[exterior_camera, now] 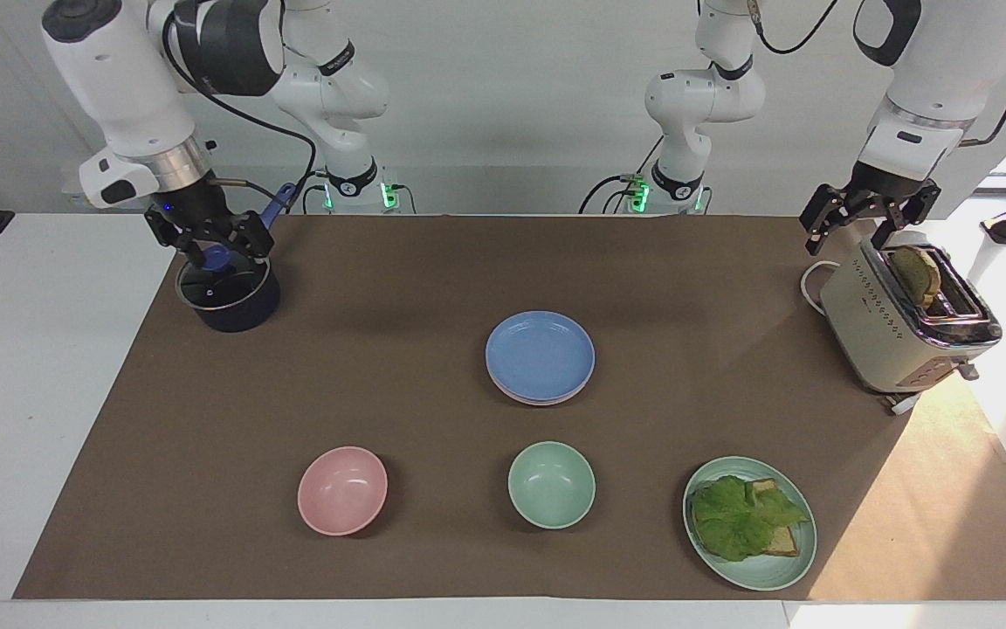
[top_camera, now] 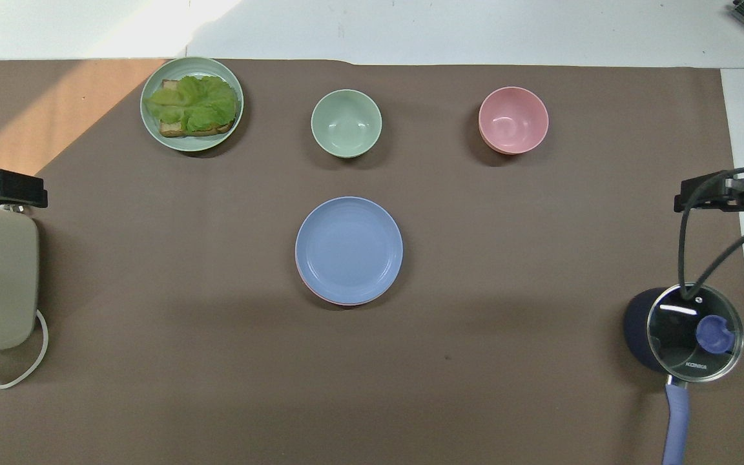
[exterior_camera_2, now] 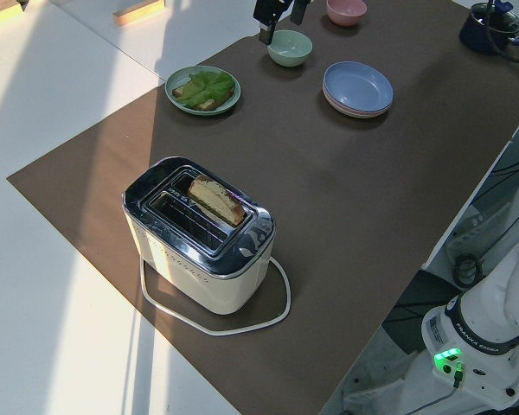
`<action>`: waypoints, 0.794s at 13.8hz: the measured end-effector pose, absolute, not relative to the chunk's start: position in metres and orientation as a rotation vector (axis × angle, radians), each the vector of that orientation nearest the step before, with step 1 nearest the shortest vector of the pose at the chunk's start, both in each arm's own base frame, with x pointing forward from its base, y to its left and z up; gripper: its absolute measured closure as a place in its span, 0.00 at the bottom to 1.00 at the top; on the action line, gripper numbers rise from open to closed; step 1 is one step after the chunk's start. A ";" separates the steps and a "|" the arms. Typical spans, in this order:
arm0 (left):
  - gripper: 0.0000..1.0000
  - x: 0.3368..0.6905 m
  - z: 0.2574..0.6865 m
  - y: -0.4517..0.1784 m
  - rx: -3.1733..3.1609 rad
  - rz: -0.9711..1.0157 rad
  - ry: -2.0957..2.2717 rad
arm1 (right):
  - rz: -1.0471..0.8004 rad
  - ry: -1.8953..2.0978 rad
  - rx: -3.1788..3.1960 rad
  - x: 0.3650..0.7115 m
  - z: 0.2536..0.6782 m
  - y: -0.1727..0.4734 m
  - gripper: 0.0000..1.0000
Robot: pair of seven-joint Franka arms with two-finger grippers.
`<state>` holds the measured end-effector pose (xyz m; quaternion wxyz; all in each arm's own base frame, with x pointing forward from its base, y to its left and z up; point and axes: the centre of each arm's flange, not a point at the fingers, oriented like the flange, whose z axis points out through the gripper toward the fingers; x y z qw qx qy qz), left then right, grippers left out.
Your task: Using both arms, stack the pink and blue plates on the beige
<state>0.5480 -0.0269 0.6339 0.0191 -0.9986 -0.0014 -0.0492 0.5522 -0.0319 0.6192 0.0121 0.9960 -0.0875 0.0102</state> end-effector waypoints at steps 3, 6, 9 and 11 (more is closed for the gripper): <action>0.00 0.548 0.634 -0.027 -3.100 -0.153 -0.004 | -0.006 -0.241 3.088 0.547 0.634 -0.022 0.00; 0.00 0.548 0.634 -0.027 -3.100 -0.153 -0.004 | -0.021 -0.226 3.088 0.544 0.649 -0.016 0.00; 0.00 0.548 0.634 -0.028 -3.100 -0.153 0.000 | -0.020 -0.223 3.088 0.547 0.650 -0.015 0.00; 0.00 0.548 0.634 -0.028 -3.100 -0.152 0.001 | -0.025 -0.223 3.089 0.548 0.648 -0.015 0.00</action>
